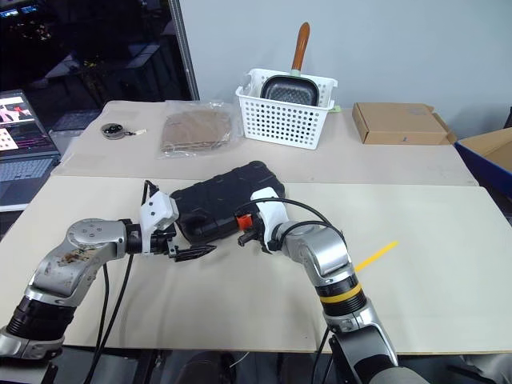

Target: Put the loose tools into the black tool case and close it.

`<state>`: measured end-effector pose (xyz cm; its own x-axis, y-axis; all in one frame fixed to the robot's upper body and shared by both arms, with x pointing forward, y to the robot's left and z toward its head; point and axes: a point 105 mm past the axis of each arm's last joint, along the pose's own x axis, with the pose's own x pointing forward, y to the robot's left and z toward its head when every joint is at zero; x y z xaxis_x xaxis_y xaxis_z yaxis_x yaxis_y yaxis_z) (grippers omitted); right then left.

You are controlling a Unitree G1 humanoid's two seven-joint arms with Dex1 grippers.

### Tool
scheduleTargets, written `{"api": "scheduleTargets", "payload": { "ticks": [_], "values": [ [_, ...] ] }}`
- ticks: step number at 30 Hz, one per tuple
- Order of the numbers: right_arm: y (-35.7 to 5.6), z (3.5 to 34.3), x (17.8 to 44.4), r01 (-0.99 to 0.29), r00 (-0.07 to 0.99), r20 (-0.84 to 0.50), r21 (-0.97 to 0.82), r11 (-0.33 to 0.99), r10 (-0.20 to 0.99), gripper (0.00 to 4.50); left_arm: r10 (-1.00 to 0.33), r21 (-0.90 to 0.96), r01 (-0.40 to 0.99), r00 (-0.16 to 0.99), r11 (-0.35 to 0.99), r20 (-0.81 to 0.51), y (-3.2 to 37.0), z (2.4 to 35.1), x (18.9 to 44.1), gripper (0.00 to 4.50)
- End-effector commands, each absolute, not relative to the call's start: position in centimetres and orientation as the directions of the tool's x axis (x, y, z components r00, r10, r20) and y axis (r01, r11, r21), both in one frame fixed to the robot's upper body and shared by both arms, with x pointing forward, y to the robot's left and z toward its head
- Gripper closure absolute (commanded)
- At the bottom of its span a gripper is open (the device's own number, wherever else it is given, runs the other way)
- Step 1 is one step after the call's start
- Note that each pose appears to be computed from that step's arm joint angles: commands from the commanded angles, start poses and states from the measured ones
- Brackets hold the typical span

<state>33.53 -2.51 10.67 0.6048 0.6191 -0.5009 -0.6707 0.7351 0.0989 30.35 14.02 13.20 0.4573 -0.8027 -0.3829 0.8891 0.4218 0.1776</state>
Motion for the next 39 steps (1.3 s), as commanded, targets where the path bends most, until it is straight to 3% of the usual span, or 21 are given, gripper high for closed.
{"api": "scheduleTargets", "payload": {
  "ticks": [1,7,23,39],
  "values": [
    [-2.2,14.7,32.9,-0.738,0.605,-0.375,0.069,0.672,0.703,4.48,-0.802,0.130,0.903,0.425,0.410,-0.419,13.8,11.7,29.9,0.00],
    [-3.1,14.8,31.6,-0.780,0.557,-0.365,0.079,0.621,0.746,4.48,-0.800,0.131,0.901,0.428,0.413,-0.420,13.8,11.6,29.9,0.00],
    [-2.8,15.7,33.5,-0.700,0.692,-0.178,0.074,0.710,0.700,4.48,-0.795,0.136,0.899,0.432,0.415,-0.426,14.2,11.7,30.0,0.00],
    [-2.7,13.1,33.7,-0.676,0.703,-0.263,0.040,0.736,0.660,4.48,-0.796,0.139,0.899,0.433,0.415,-0.423,14.0,11.8,30.1,0.00]
  ]
}}
